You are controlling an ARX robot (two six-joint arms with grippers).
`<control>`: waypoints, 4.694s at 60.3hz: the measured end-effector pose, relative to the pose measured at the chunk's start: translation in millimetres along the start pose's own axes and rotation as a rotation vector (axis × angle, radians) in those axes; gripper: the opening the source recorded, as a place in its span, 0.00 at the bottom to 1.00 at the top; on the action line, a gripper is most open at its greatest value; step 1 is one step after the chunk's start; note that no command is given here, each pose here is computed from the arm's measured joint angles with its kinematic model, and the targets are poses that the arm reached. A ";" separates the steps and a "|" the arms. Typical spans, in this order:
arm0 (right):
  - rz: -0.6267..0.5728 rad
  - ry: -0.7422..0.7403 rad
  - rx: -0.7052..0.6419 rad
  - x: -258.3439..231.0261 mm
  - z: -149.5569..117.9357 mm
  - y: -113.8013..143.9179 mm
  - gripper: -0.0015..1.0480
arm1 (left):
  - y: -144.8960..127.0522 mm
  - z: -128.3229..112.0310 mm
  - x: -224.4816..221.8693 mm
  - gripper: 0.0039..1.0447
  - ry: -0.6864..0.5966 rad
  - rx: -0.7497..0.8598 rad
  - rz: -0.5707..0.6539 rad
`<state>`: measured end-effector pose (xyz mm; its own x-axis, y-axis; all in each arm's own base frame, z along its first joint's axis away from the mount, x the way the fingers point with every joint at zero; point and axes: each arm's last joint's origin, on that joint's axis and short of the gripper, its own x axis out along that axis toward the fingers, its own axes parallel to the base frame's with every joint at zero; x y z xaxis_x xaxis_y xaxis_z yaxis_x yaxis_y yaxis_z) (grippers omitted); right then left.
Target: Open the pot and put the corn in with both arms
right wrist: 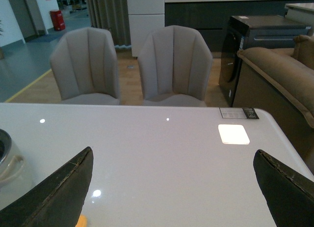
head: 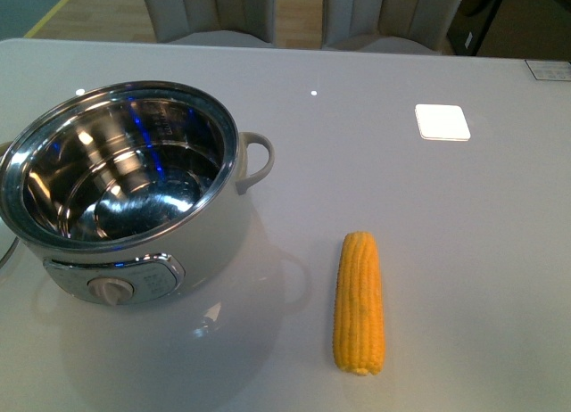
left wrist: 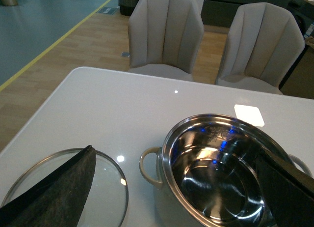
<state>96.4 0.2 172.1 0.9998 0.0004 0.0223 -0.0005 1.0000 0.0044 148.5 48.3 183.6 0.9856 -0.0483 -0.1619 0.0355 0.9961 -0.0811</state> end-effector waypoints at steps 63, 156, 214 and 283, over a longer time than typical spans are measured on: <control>0.000 0.000 0.000 0.0 0.0 0.0 0.92 | -30.2 -20.6 -25.7 0.31 -0.173 0.074 0.052; 0.000 0.000 0.000 0.0 0.0 0.0 0.91 | -48.3 -28.3 -45.4 0.87 -0.171 0.074 0.044; -0.164 0.821 0.257 108.3 -34.4 57.8 0.91 | -48.4 -28.2 -45.5 0.94 -0.172 0.074 0.044; 0.202 1.103 0.030 195.9 -151.5 133.4 0.91 | -48.4 -28.2 -45.5 0.94 -0.172 0.074 0.044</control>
<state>295.6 134.3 25.7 0.4542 0.1813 -0.8723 -0.1502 0.9806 0.1256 97.3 0.2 167.1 1.0000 0.0027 0.0078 -0.0026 1.0000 -0.0036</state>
